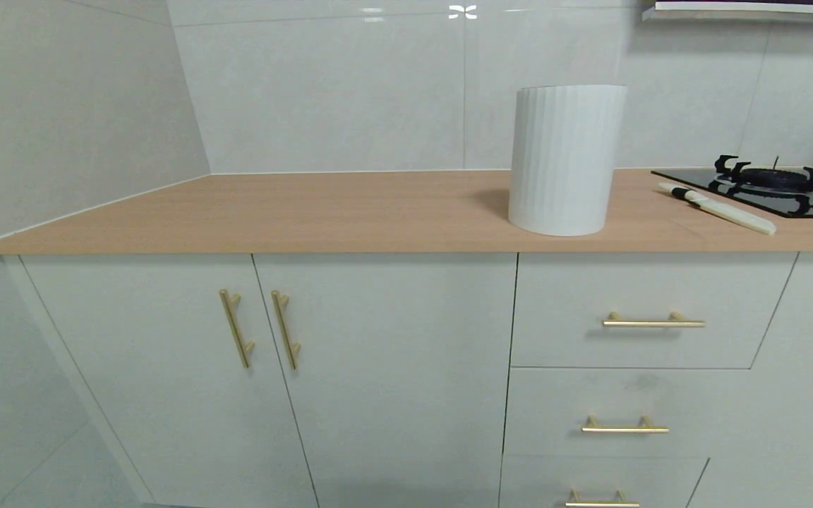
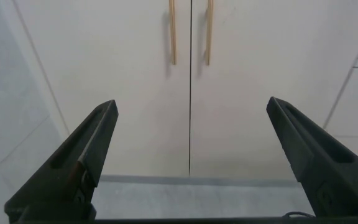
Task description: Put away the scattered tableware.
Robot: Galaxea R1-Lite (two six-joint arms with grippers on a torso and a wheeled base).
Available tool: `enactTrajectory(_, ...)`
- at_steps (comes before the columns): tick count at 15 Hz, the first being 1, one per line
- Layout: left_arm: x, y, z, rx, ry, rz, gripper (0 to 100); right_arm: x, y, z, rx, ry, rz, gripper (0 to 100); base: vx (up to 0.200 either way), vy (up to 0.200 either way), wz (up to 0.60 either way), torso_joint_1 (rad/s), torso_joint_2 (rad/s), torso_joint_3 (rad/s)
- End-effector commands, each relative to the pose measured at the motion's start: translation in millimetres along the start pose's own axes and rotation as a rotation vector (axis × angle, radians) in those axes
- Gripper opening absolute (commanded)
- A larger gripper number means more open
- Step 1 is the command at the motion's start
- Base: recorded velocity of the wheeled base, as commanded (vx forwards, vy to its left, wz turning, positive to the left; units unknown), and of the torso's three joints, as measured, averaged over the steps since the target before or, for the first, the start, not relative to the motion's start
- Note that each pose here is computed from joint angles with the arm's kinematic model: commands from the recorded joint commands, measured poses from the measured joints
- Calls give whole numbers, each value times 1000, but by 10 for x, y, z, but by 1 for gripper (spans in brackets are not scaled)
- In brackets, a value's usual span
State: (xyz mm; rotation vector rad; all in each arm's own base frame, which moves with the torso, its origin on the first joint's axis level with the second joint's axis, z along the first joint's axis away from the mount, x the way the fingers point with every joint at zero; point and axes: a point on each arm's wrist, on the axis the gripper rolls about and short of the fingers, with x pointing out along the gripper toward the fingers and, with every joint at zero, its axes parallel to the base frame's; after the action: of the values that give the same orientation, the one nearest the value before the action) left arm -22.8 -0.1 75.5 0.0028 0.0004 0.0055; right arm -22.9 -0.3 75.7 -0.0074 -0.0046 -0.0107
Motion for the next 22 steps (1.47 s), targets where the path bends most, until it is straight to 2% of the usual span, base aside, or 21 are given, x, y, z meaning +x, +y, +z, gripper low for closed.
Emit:
enactTrajectory(1,0,0,0,-1,0,1,100,1,0,1,0,2,0,100,200,0,0,7,7,2)
enactTrajectory(3,0,0,0,-1,0,1,100,1,0,1,0,2,0,100,200,0,0,-2,5,2)
enactTrajectory(18,0,0,0,-1,0,1,100,1,0,1,0,2,-2,100,0,0,-40,0,0,0)
enactTrajectory(22,0,0,0,0,0,1,100,1,0,1,0,2,-2,100,0,-200,0,4,0,4)
